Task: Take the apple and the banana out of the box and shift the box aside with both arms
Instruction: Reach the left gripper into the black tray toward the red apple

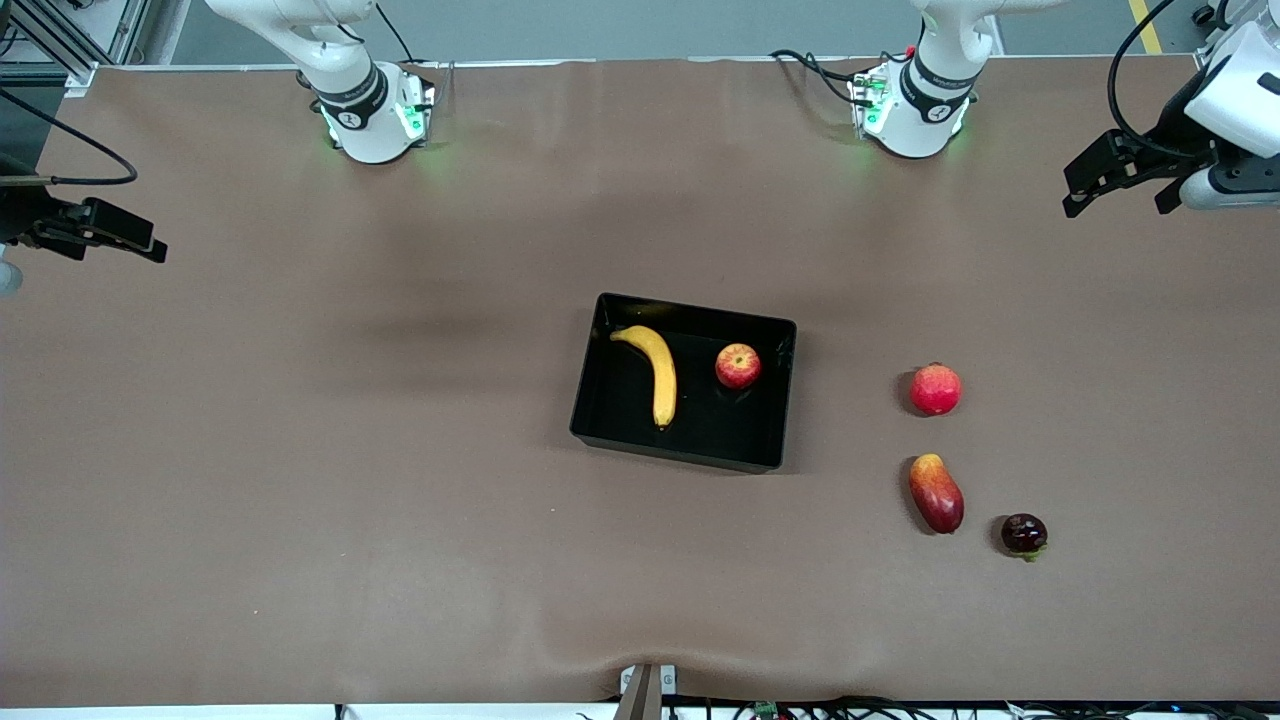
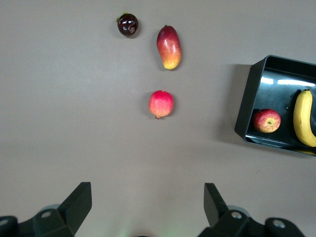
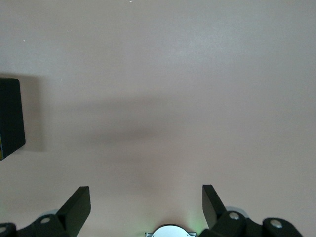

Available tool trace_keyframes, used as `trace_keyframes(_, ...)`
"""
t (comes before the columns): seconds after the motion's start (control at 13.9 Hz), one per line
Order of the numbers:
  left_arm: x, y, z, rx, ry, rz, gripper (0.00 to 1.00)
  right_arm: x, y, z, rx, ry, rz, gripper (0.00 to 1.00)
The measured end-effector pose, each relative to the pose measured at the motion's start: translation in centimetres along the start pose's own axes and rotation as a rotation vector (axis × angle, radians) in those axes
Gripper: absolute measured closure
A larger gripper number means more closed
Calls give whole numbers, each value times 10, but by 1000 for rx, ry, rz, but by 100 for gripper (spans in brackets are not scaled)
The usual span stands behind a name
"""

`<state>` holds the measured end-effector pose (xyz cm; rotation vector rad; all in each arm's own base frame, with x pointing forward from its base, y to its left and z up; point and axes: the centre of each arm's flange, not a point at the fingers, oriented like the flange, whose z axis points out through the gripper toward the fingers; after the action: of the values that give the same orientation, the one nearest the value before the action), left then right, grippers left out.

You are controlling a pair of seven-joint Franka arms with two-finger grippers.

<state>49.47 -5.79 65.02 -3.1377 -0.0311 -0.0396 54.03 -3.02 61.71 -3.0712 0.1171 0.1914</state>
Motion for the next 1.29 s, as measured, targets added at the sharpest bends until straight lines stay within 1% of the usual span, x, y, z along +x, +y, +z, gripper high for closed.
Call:
trace_keyframes(0.36, 7, 4, 9, -1, -17, 8, 0, 0, 0, 0, 0, -1, 0, 0)
trace_keyframes(0.5, 20, 20, 23, -2, -43, 35, 0, 0, 0, 0, 0, -2, 0, 0)
trace_keyframes(0.65, 36, 45, 51, -3, -93, 33, 0, 0, 0, 0, 0, -2, 0, 0)
trace_keyframes(0.79, 50, 81, 90, -3, -149, 3, 0, 0, 0, 1, 0, -3, 0, 0)
trace_keyframes(0.86, 56, 106, 110, -6, -162, -22, 0, 0, 0, 1, 0, -3, 0, 0)
trace_keyframes(1.08, 63, 188, 170, -17, -163, -120, 0, 0, 0, 1, 0, -4, 0, 0)
trace_keyframes(1.29, 54, 263, 229, -5, -147, -197, 0, 0, 0, 1, 0, -5, 0, 0)
